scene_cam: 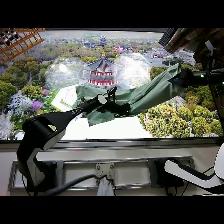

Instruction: Fold the clothes and pants, and hang the long-sleeved shirts on hangers.

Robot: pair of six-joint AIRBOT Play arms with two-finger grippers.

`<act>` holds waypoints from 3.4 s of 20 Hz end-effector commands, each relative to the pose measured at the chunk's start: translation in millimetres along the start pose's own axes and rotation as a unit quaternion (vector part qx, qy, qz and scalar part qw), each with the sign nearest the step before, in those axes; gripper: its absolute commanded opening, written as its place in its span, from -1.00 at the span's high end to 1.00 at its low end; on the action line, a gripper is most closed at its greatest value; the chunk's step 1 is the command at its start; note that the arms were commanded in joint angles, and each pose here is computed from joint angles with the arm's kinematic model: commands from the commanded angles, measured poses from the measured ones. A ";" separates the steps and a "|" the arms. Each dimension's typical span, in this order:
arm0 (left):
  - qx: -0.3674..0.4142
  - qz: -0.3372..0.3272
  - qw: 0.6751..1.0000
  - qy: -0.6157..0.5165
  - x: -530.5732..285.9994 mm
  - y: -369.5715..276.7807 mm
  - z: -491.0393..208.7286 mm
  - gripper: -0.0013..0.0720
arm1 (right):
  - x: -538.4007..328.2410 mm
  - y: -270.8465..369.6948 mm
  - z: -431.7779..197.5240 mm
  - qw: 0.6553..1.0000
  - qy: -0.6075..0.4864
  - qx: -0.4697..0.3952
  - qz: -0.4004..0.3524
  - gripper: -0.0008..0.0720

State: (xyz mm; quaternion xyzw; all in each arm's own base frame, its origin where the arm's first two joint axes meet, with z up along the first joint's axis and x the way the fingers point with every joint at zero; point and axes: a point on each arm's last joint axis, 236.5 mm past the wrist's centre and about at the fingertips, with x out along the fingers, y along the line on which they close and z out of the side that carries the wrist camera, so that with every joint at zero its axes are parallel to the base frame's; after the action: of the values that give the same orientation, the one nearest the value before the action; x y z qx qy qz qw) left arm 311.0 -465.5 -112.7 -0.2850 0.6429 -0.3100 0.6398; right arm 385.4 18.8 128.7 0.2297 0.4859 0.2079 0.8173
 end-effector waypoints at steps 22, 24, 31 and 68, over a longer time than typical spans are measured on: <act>0.104 -0.031 0.971 -0.211 -412.8 17.4 101.7 0.94 | 60.5 94.2 -9.0 0.997 0.023 -0.054 0.047 0.92; 0.085 0.022 0.966 -0.243 -447.5 52.1 93.5 0.94 | 76.5 119.2 -10.0 0.996 0.016 -0.067 0.053 0.92; -0.005 0.099 0.935 -0.341 -489.9 124.6 28.7 0.94 | 196.1 207.1 -57.4 0.988 0.062 -0.104 0.100 0.92; -0.039 0.055 0.944 -0.324 -451.5 130.4 3.4 0.42 | 274.8 48.4 -103.7 0.979 0.160 0.126 0.025 -0.33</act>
State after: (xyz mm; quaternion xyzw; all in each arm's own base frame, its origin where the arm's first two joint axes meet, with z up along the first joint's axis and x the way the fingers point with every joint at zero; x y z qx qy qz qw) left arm 326.8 -37.0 79.4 -0.3593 0.4277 -0.1401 0.8175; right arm 411.5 213.9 -68.9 0.2538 0.6371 0.1817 0.7048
